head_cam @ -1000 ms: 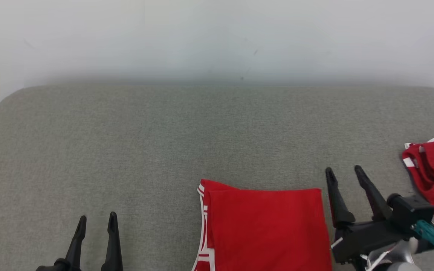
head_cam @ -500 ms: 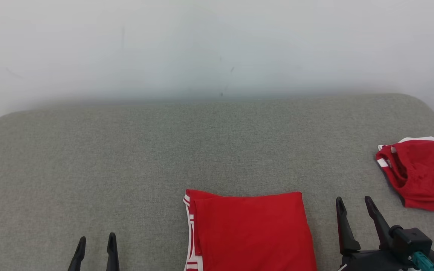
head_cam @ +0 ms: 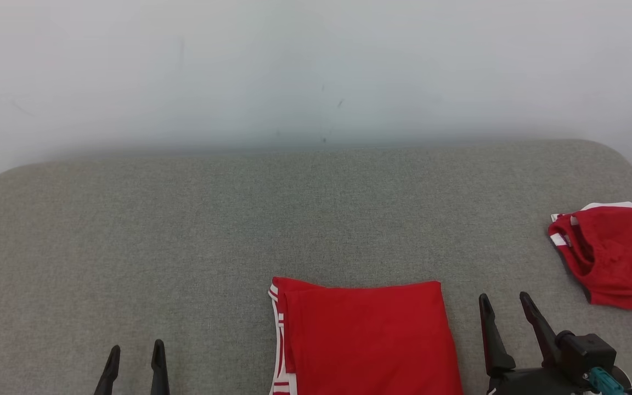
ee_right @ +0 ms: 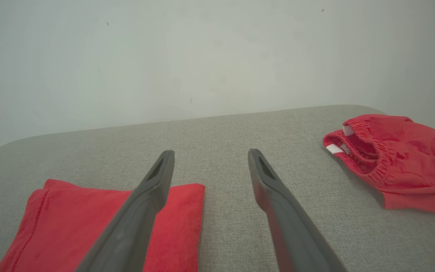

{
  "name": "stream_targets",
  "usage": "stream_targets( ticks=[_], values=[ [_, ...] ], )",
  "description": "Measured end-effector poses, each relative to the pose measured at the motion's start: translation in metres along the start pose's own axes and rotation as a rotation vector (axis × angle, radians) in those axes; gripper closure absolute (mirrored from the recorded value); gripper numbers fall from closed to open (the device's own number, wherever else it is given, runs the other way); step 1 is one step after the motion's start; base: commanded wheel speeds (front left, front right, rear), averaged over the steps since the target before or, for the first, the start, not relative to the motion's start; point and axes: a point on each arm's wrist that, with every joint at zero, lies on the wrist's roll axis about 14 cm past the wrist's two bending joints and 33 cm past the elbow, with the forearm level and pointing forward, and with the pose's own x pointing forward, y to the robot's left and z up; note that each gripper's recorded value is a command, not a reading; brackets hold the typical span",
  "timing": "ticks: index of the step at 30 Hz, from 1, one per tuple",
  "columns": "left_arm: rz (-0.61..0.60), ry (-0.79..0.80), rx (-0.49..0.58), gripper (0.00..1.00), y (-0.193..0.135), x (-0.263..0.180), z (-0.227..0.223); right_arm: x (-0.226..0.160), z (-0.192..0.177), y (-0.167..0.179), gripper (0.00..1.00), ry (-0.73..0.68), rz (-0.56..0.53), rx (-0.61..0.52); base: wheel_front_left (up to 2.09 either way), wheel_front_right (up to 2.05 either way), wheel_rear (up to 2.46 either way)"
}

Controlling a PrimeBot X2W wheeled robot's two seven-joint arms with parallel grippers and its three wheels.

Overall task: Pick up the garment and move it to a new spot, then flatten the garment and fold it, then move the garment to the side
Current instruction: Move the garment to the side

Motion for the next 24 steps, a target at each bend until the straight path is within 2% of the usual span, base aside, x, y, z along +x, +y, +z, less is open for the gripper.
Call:
stream_targets(
  ticks=[9,13,24],
  values=[
    [0.004,0.005,0.0,0.0,0.001,-0.002,-0.001,0.002,-0.002,0.002,0.0,0.013,0.005,0.008,0.0,0.0,0.0],
    [0.006,0.007,0.0,0.0,0.002,-0.003,-0.002,0.003,-0.012,0.004,0.0,0.072,0.012,0.018,0.0,0.0,0.0],
    [0.018,0.008,0.0,0.0,0.004,-0.005,-0.002,-0.008,-0.06,0.01,0.0,0.529,0.032,0.047,0.0,0.0,0.0]
  ],
)
